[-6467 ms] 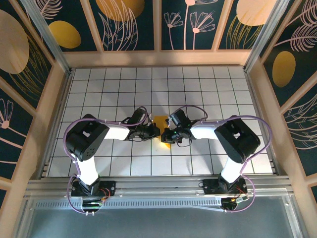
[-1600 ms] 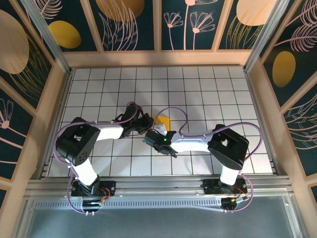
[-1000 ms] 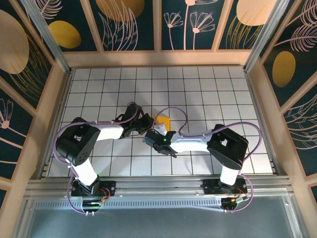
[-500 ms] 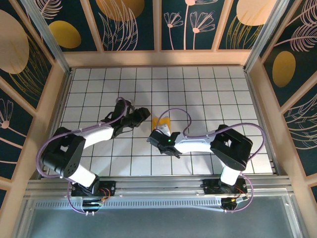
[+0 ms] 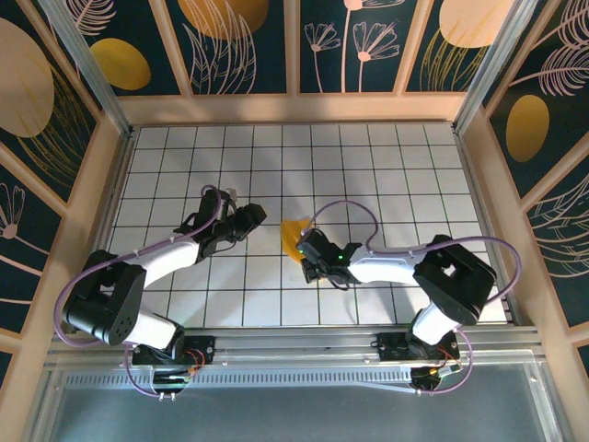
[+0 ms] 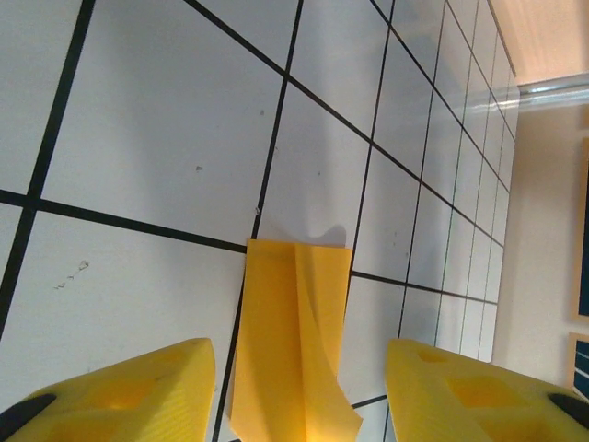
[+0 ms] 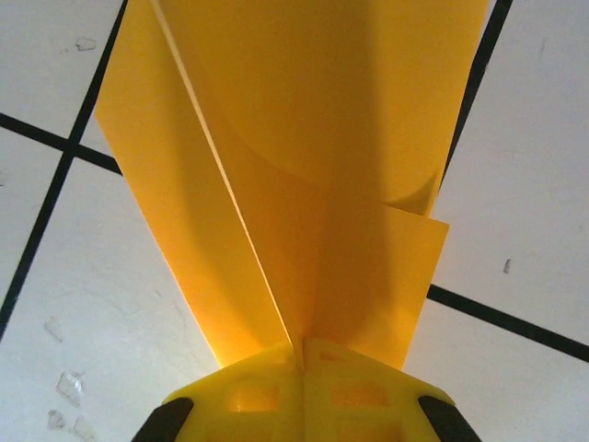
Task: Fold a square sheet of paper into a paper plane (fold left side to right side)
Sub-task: Fourth fold the wing at the center of the table.
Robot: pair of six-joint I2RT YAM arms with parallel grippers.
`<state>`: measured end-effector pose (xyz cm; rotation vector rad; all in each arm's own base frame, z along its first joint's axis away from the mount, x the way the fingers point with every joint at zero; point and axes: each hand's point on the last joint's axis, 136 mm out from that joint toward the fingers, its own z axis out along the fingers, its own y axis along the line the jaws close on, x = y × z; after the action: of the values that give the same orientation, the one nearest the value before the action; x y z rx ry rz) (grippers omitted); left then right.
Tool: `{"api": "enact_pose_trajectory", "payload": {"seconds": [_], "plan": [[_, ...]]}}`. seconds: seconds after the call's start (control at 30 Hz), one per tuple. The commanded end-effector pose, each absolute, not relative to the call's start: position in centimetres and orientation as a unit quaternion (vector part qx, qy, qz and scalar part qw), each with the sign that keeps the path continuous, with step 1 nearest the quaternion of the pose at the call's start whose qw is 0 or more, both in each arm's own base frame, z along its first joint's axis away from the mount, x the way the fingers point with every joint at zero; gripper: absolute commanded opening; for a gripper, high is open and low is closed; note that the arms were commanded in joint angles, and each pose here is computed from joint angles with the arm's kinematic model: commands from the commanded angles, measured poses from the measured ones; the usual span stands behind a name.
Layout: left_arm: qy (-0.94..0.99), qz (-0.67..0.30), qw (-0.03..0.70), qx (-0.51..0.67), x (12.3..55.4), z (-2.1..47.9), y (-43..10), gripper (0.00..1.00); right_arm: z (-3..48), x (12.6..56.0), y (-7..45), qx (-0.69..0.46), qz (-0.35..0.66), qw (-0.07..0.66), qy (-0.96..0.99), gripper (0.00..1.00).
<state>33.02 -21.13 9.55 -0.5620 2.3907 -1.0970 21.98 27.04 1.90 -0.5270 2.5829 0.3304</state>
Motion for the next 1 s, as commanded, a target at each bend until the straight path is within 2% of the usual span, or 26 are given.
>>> {"api": "enact_pose_trajectory", "payload": {"seconds": [0.0, 0.37, 0.7, 0.97], "plan": [[0.874, -0.403, 0.198, -0.186, 32.0, 8.3, -21.6, 0.5, 2.4, 20.8, 27.9, -0.179, 0.218, 0.206, 0.937, 0.0], [0.893, -0.41, 0.134, -0.128, 29.9, 6.1, -26.8, 0.44, 1.0, 19.4, 26.0, -0.131, 0.308, 0.129, 0.934, 0.0], [0.907, -0.399, 0.095, -0.099, 29.6, 4.2, -30.9, 0.43, 0.3, 19.5, 25.6, -0.12, 0.316, 0.115, 0.934, 0.0], [0.917, -0.38, 0.081, -0.096, 29.5, 2.6, -31.5, 0.42, 0.2, 19.7, 25.5, -0.12, 0.316, 0.114, 0.934, 0.0]]}}
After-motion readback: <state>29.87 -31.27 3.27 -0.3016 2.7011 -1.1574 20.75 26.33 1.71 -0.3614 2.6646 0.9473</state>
